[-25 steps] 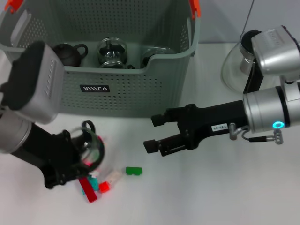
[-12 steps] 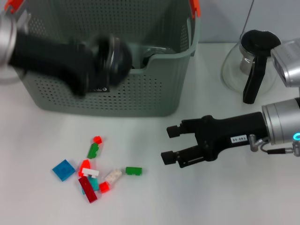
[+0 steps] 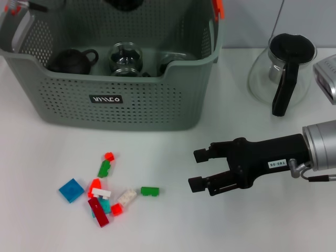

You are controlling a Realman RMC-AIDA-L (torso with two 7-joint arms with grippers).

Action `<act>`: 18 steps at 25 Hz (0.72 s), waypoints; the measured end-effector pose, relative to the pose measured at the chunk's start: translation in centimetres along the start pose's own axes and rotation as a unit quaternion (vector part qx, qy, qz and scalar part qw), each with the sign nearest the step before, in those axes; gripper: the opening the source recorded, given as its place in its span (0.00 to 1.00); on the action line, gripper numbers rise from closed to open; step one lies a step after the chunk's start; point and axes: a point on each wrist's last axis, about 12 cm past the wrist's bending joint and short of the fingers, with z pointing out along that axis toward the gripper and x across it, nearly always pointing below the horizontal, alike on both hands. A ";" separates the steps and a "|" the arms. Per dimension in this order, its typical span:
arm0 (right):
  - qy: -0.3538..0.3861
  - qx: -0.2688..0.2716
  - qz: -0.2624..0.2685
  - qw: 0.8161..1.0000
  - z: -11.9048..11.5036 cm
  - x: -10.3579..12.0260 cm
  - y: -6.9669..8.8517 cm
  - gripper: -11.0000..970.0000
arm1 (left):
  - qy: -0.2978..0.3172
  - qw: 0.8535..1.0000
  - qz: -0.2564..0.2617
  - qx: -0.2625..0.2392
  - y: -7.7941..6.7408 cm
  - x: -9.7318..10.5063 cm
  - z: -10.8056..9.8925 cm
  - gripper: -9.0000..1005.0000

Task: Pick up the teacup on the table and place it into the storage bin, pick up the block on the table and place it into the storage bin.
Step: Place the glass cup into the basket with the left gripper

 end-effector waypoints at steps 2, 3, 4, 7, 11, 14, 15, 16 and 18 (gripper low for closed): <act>-0.001 0.000 -0.001 1.000 0.0 -0.1 0.0 0.97 | 0.021 1.000 -0.005 -0.022 0.8 0.6 1.9 0.05; -0.001 -0.001 -0.001 1.000 0.0 -0.3 0.0 0.97 | 0.033 0.999 -0.005 -0.034 1.1 0.9 2.8 0.05; -0.001 -0.001 -0.001 1.000 0.0 -0.3 0.0 0.97 | 0.041 0.998 -0.005 -0.044 1.4 1.1 3.5 0.05; 0.000 -0.002 0.000 1.000 0.1 -0.4 -0.1 0.97 | 0.059 0.996 -0.002 -0.068 1.7 1.7 5.0 0.05; 0.001 -0.001 -0.002 1.000 0.1 -0.6 -0.1 0.97 | 0.071 0.993 0.015 -0.095 1.4 2.4 6.5 0.05; 0.003 0.001 -0.003 1.000 0.1 -0.6 -0.2 0.97 | 0.086 0.989 0.027 -0.115 1.2 3.4 7.5 0.05; 0.003 0.001 -0.003 1.000 0.1 -0.6 -0.2 0.97 | 0.090 0.988 0.031 -0.120 1.2 3.6 7.8 0.05; 0.003 0.001 -0.004 1.000 0.2 -0.6 -0.2 0.97 | 0.093 0.987 0.034 -0.126 1.1 3.9 8.1 0.05; 0.004 0.001 -0.004 1.000 0.2 -0.6 -0.2 0.97 | 0.095 0.985 0.038 -0.135 1.1 4.2 8.6 0.05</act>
